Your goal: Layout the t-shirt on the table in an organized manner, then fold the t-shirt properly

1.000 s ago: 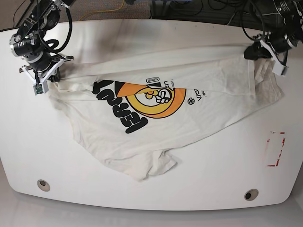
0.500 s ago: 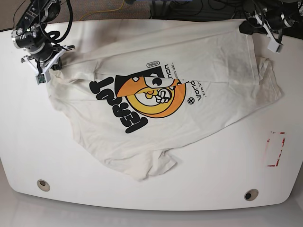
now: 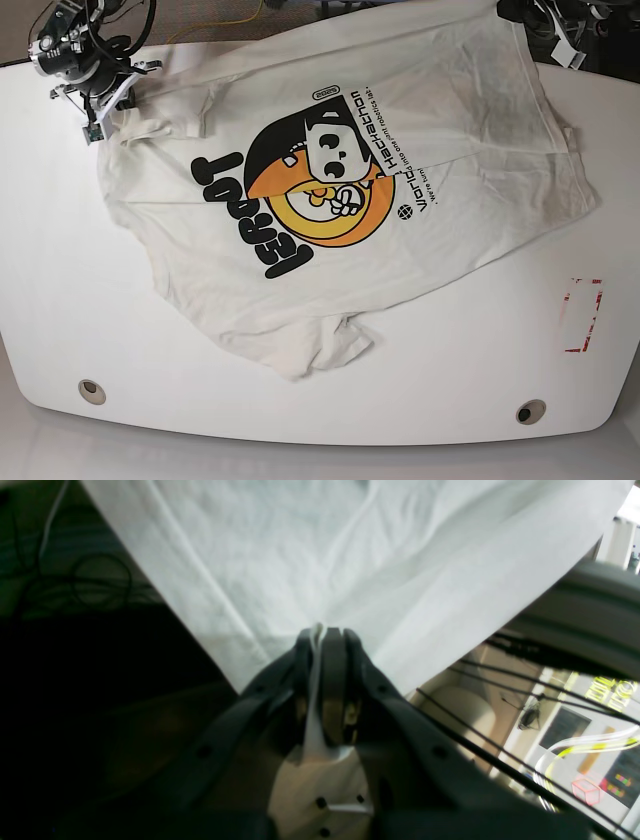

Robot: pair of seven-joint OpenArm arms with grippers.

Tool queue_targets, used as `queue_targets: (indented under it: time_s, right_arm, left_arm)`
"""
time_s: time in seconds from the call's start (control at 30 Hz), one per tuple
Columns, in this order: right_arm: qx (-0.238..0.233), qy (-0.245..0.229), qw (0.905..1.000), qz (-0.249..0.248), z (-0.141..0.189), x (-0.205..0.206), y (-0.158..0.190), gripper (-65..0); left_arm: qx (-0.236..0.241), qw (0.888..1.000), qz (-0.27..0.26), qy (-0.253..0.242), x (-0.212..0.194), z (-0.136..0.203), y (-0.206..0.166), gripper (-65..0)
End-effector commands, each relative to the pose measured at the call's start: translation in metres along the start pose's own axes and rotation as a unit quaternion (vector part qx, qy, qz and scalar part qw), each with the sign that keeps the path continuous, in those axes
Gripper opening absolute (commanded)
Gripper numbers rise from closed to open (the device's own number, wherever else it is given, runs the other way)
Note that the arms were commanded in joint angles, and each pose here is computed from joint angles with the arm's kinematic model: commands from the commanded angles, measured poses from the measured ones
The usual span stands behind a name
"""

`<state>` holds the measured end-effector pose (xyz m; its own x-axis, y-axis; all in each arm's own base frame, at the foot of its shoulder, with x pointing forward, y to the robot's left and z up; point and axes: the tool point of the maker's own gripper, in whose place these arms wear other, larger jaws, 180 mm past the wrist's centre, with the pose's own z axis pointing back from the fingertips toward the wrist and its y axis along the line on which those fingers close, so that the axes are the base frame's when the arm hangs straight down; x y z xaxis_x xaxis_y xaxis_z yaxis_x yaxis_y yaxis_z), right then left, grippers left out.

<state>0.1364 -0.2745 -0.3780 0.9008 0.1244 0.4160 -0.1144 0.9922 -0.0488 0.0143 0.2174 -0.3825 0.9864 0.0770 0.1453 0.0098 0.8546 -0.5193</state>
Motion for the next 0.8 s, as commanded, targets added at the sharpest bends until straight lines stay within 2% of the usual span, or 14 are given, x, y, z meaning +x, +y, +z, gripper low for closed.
queue_targets:
  time_s: [0.0, 0.17, 0.23, 0.43, 0.5, 0.6, 0.67, 0.77]
  right_arm:
    - [-0.012, -0.007, 0.9999, 0.009, 0.006, 0.003, -0.006, -64.4]
    - [-0.013, 0.003, 0.9999, 0.01, 0.007, -0.004, -0.006, -63.9]
    - [-0.014, 0.005, 0.9998, 0.01, 0.007, -0.005, -0.006, -61.8]
    - [-0.014, 0.005, 0.9998, 0.01, 0.007, -0.005, -0.007, -41.4]
    - [-0.014, 0.003, 0.9998, 0.01, 0.007, -0.004, -0.007, -32.8]
    - [-0.014, -0.002, 0.9998, 0.01, 0.006, -0.001, -0.007, -24.4]
    - [-0.015, -0.005, 0.9998, 0.01, 0.006, 0.001, -0.007, -21.9]
    - [-0.014, -0.016, 0.9997, 0.009, 0.005, 0.007, -0.007, -21.2]
  left_arm:
    - [0.01, 1.0, -0.002, 0.012, -0.009, 0.008, 0.003, -65.0]
    - [0.015, 0.999, 0.003, 0.03, -0.021, 0.013, 0.006, -65.0]
    - [0.015, 0.999, 0.005, 0.034, -0.024, 0.013, 0.006, -65.0]
    - [0.016, 0.999, 0.006, 0.04, -0.028, 0.015, 0.006, -63.7]
    - [0.018, 0.999, 0.002, 0.041, -0.026, 0.016, 0.007, -57.9]
    - [0.019, 0.999, 0.0, 0.04, -0.024, 0.017, 0.008, -48.5]
    - [0.023, 0.999, -0.001, 0.037, -0.022, 0.018, 0.01, -42.8]
    - [0.034, 0.999, -0.006, 0.02, -0.01, 0.024, 0.016, -38.6]
